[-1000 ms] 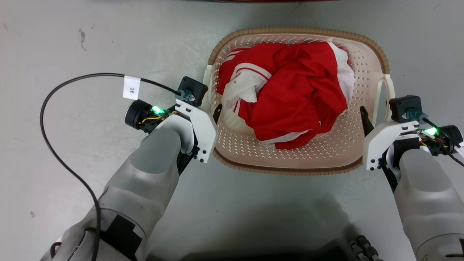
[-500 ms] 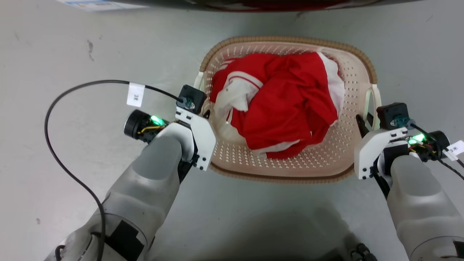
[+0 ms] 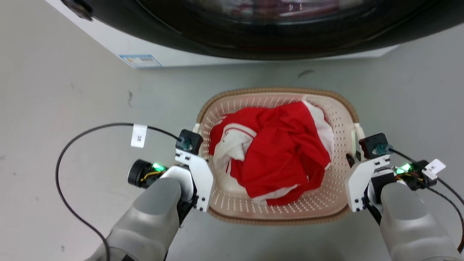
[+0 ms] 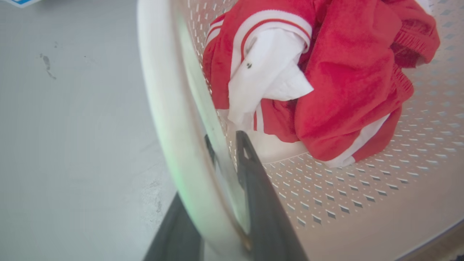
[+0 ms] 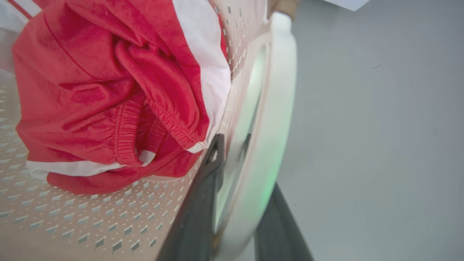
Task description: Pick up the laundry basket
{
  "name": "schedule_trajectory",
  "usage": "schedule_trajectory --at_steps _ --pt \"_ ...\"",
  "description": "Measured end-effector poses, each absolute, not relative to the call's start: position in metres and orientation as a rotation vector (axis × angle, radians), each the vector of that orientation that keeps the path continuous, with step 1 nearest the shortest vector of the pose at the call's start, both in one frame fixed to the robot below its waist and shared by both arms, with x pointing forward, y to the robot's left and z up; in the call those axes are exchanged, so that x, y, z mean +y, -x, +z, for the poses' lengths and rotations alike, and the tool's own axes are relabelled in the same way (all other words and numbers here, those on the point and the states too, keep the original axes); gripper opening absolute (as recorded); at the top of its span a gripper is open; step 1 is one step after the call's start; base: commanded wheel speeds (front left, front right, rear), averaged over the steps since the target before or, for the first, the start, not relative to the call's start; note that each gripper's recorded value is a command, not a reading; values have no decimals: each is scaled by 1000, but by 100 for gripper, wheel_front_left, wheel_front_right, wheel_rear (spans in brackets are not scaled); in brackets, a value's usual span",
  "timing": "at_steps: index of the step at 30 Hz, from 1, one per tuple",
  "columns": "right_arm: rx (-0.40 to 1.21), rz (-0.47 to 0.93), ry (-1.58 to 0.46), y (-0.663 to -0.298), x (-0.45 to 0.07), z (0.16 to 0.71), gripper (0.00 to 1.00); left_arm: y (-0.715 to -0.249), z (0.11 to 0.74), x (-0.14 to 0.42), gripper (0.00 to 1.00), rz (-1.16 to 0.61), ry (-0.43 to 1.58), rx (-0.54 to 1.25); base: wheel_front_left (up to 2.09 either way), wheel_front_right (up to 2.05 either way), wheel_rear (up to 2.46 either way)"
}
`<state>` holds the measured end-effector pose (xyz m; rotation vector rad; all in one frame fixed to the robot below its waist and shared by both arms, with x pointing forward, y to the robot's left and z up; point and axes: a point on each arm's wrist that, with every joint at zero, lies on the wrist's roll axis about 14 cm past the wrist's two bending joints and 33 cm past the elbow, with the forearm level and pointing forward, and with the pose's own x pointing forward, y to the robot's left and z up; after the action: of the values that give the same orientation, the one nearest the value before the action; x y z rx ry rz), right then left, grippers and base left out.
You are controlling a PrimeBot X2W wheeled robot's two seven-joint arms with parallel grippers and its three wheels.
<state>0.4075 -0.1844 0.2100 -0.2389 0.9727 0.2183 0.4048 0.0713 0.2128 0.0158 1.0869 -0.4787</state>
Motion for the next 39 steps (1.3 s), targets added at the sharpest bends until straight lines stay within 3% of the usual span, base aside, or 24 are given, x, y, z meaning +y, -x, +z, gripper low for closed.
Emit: schedule_trajectory --at_steps 16,39 --pt "969 308 259 -367 -148 270 0 -358 280 107 0 -376 12 1095 0 0 0" --pt "958 368 239 -339 -117 328 0 -336 338 129 0 -325 24 1060 0 0 0"
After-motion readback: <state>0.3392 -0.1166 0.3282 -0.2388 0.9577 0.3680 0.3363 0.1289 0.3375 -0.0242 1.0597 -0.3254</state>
